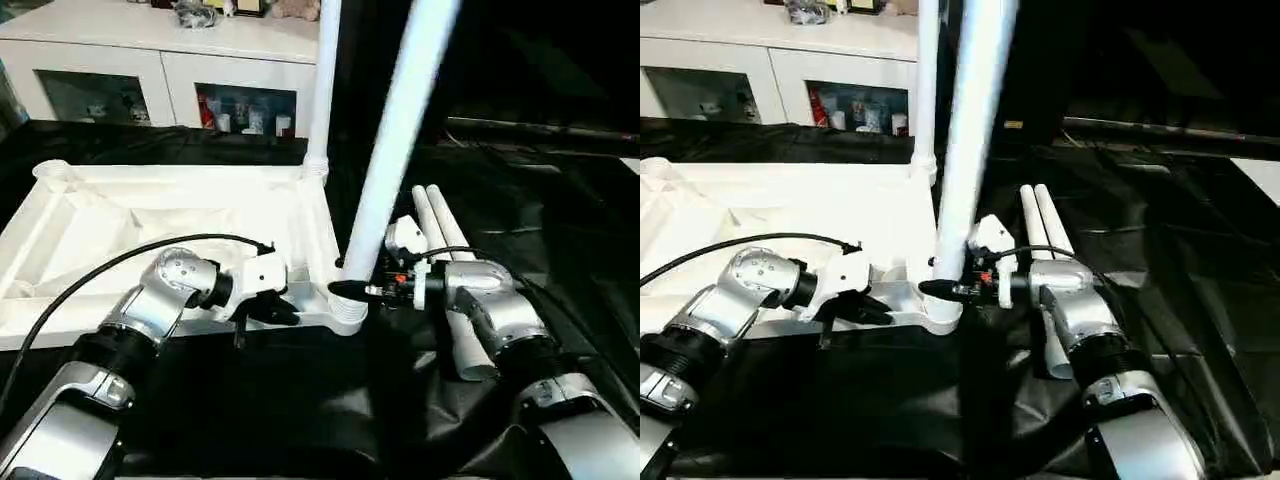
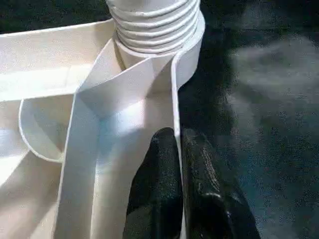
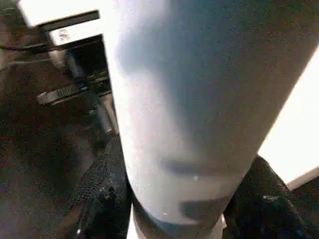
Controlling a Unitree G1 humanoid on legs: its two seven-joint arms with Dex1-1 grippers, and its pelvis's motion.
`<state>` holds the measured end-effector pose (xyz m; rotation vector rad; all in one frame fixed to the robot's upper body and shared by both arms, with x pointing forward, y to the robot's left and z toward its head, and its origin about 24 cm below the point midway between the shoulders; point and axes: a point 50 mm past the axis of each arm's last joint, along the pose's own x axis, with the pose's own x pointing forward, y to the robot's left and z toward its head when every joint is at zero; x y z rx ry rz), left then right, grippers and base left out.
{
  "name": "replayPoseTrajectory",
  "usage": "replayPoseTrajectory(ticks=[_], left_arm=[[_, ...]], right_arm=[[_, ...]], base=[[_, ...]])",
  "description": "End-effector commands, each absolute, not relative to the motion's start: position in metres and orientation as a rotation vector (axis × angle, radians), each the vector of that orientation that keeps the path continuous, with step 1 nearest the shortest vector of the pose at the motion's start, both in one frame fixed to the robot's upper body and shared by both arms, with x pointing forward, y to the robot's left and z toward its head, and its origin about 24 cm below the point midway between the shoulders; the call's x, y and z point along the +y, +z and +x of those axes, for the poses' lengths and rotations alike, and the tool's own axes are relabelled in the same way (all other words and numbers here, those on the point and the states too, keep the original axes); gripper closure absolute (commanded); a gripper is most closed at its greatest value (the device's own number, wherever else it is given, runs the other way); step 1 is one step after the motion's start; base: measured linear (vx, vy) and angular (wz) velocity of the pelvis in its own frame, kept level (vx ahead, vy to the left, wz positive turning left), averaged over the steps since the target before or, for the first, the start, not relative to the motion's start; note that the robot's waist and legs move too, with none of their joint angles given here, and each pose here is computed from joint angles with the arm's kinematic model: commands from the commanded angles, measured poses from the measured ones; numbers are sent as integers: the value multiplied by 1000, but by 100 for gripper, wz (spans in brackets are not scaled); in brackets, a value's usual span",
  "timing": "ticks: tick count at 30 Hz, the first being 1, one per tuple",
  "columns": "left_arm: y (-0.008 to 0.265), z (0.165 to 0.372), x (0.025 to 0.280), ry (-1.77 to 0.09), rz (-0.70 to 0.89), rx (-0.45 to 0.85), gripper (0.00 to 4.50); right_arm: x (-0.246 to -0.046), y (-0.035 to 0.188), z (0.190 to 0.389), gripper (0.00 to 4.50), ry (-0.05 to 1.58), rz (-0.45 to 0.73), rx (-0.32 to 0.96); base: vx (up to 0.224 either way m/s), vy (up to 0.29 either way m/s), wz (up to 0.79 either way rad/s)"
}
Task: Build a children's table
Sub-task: Insert table leg to table base
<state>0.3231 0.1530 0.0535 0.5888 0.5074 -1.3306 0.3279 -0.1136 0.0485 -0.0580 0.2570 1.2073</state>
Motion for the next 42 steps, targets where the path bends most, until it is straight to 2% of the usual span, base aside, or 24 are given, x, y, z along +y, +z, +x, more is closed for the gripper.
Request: replayPoseTrajectory(ticks=[1, 3, 6, 9, 11, 14, 18, 21, 28, 32, 38, 39, 40, 42], left_arm=[[61, 334, 154, -1242, 586, 496, 450], [57, 344, 150, -1087, 556, 498, 450], [56, 349, 147, -1016, 538, 499, 450], [48, 358, 133, -834, 456, 526, 450], [46, 359, 129, -808, 444, 536, 450], [44, 357, 108, -810, 444, 548, 450], [43, 348, 85, -858, 442, 550, 450], [40, 344, 78, -863, 436, 557, 450], [38, 345, 88, -826, 445, 568, 450], [42, 348, 92, -802, 443, 563, 450], [44, 349, 95, -802, 444, 552, 450], [45, 349, 95, -802, 444, 550, 450], [46, 350, 96, -803, 445, 548, 450], [46, 350, 97, -806, 445, 545, 450]], right_arm=[[-147, -19, 306, 261, 942, -104, 608], [-145, -25, 311, 262, 766, -82, 602], [-143, -28, 313, 262, 691, -58, 603], [-134, -35, 318, 262, 428, 23, 605], [-130, -37, 318, 262, 382, 41, 616], [-119, -41, 318, 262, 303, 58, 655], [-108, -41, 319, 262, 273, 54, 676], [-105, -41, 319, 262, 253, 45, 681], [-100, -39, 321, 262, 252, 32, 676], [-97, -31, 328, 262, 285, -17, 631], [-95, -17, 338, 262, 329, 4, 561], [-94, -15, 339, 227, 337, 4, 551], [-94, -11, 342, 227, 352, 5, 532], [-94, -4, 346, 188, 374, 6, 499]], base=[[0, 0, 0], [0, 0, 0], [0, 0, 0], [0, 0, 0], [0, 0, 0], [0, 0, 0], [0, 0, 0], [0, 0, 0], [0, 0, 0], [0, 0, 0], [0, 0, 0], [0, 0, 0], [0, 0, 0], [0, 0, 0]])
